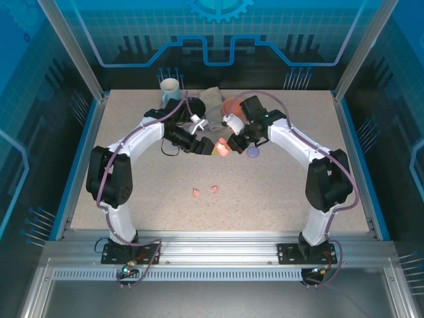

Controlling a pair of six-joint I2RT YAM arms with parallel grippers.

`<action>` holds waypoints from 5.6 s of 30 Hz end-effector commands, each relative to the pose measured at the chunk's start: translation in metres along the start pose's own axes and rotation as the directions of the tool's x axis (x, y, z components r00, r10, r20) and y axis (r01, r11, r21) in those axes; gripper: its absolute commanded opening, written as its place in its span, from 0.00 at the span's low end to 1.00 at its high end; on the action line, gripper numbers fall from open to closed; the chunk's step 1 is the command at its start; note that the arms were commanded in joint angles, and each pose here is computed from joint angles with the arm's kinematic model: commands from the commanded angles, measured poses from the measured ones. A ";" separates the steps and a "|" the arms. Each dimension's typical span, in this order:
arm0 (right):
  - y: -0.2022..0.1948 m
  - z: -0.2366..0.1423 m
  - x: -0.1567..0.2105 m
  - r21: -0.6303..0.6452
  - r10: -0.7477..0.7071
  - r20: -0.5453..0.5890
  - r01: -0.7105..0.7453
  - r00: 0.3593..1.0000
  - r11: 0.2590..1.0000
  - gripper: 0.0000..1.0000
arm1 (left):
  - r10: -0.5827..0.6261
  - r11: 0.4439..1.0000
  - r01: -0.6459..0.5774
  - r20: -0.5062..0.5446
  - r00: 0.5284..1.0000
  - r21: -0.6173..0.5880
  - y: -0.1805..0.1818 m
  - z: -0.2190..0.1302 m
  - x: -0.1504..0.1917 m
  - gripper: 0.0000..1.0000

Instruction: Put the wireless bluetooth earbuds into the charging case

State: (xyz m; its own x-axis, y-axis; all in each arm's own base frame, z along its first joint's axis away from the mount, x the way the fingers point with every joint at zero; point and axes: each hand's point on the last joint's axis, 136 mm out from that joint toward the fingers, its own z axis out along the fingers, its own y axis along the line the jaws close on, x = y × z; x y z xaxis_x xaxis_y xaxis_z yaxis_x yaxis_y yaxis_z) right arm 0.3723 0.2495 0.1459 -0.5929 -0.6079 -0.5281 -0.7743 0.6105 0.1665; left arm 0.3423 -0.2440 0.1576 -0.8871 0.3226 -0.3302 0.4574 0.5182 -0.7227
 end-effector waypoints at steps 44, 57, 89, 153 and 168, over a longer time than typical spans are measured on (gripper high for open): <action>0.050 0.000 -0.023 -0.098 -0.161 0.036 0.164 0.986 0.982 0.00 | -0.042 0.955 0.070 -0.100 0.994 0.288 -0.018 0.012 -0.001 0.43; 0.044 -0.006 -0.031 -0.050 -0.154 0.047 0.156 0.987 0.986 0.00 | -0.046 0.947 0.076 -0.102 0.994 0.312 -0.021 0.012 0.001 0.00; 0.076 -0.010 0.038 0.115 0.670 0.056 -0.672 0.740 0.732 0.53 | 0.348 0.923 -0.087 0.718 0.603 -0.374 -0.061 -0.146 -0.030 0.00; 0.155 0.162 0.064 0.518 0.895 0.044 -0.776 0.445 0.360 0.34 | 0.503 0.831 0.147 0.837 0.213 -0.537 -0.018 -0.193 0.025 0.00; 0.138 0.125 0.049 0.467 0.875 0.139 -0.810 0.463 0.354 0.27 | 0.501 0.836 0.111 0.830 0.246 -0.537 -0.019 -0.184 0.022 0.00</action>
State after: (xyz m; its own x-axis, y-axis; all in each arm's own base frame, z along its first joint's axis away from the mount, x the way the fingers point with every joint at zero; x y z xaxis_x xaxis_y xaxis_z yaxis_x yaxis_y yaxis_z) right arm 0.2519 0.3779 0.0186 -0.9436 0.2895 -0.1604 0.2818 0.9570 0.0695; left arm 0.3274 -0.0936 0.2676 -0.0674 -0.3332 -0.9404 0.2689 0.9016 -0.3387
